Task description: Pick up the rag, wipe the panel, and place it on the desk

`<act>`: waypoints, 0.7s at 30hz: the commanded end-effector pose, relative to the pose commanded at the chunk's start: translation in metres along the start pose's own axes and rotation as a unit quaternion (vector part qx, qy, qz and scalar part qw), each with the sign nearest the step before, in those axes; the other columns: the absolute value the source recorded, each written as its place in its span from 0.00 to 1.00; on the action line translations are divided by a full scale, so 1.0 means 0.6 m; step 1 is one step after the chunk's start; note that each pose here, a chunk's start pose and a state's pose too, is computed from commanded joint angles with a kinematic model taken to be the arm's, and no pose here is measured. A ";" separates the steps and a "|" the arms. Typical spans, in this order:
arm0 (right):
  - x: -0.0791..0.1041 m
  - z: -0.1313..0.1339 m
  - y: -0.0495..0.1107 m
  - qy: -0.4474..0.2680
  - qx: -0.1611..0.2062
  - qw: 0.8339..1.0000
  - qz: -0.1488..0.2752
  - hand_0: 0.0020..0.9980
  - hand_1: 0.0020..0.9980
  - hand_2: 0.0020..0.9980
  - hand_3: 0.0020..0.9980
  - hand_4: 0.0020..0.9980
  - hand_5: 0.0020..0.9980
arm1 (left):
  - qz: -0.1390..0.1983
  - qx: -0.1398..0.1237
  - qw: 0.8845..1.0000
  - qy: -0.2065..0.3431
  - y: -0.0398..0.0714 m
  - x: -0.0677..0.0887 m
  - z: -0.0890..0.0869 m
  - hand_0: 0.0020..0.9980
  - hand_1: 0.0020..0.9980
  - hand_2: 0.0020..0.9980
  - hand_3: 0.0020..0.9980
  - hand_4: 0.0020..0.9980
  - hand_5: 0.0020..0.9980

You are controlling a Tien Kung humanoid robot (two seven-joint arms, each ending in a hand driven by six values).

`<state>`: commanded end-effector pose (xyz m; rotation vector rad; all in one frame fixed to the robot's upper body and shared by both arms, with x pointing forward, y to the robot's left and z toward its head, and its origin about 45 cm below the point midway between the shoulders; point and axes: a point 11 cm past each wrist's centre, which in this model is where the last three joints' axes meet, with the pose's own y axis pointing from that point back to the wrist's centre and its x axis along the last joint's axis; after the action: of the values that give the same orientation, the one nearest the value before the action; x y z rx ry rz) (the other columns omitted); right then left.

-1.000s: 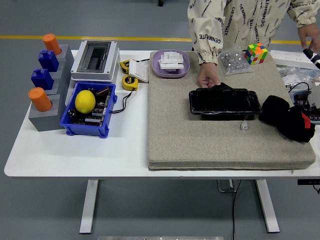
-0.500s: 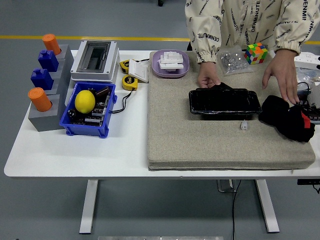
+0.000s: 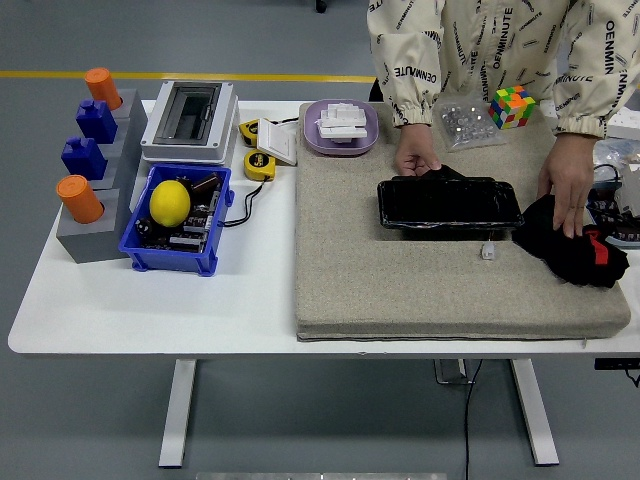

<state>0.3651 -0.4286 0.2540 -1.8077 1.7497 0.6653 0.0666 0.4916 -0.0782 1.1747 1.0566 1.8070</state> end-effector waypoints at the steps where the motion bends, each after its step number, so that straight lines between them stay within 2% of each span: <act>1: -0.001 0.002 0.001 -0.004 -0.003 1.000 -0.004 0.94 0.89 0.94 0.99 1.00 0.86 | 0.000 0.000 1.000 0.000 0.000 0.000 0.000 0.61 0.64 0.66 0.56 0.63 0.44; 9: -0.003 0.006 0.005 -0.036 -0.004 0.999 -0.019 0.92 0.90 0.96 1.00 1.00 0.86 | 0.000 0.001 1.000 -0.003 0.000 0.000 -0.002 0.61 0.64 0.66 0.56 0.63 0.44; 11: -0.001 0.005 0.006 -0.039 0.001 0.999 -0.012 0.92 0.90 0.96 1.00 1.00 0.86 | 0.000 0.002 1.000 -0.003 0.000 0.000 -0.002 0.61 0.64 0.66 0.56 0.63 0.44; 12: 0.002 0.004 0.006 -0.039 0.006 0.999 -0.006 0.89 0.85 0.92 0.98 1.00 0.86 | 0.000 0.002 1.000 -0.004 0.000 0.000 -0.003 0.61 0.64 0.66 0.56 0.63 0.44; 17: 0.014 -0.006 0.008 -0.035 0.030 0.999 0.021 0.89 0.85 0.92 0.98 1.00 0.86 | 0.000 0.002 1.000 -0.005 0.000 0.001 -0.003 0.61 0.64 0.66 0.56 0.63 0.44; 18: 0.015 -0.007 0.008 -0.035 0.033 0.999 0.024 0.87 0.82 0.89 0.94 1.00 0.85 | 0.001 0.002 1.000 -0.005 0.000 0.001 -0.003 0.61 0.64 0.66 0.56 0.63 0.44; 21: 0.017 -0.009 0.008 -0.037 0.039 0.998 0.029 0.87 0.82 0.89 0.94 1.00 0.85 | 0.000 0.003 1.000 -0.006 0.000 0.001 -0.003 0.61 0.64 0.66 0.56 0.63 0.44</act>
<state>0.3607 -0.4400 0.2510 -1.6650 1.7609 0.6690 0.0648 0.4916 -0.0786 1.1885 1.0544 1.7957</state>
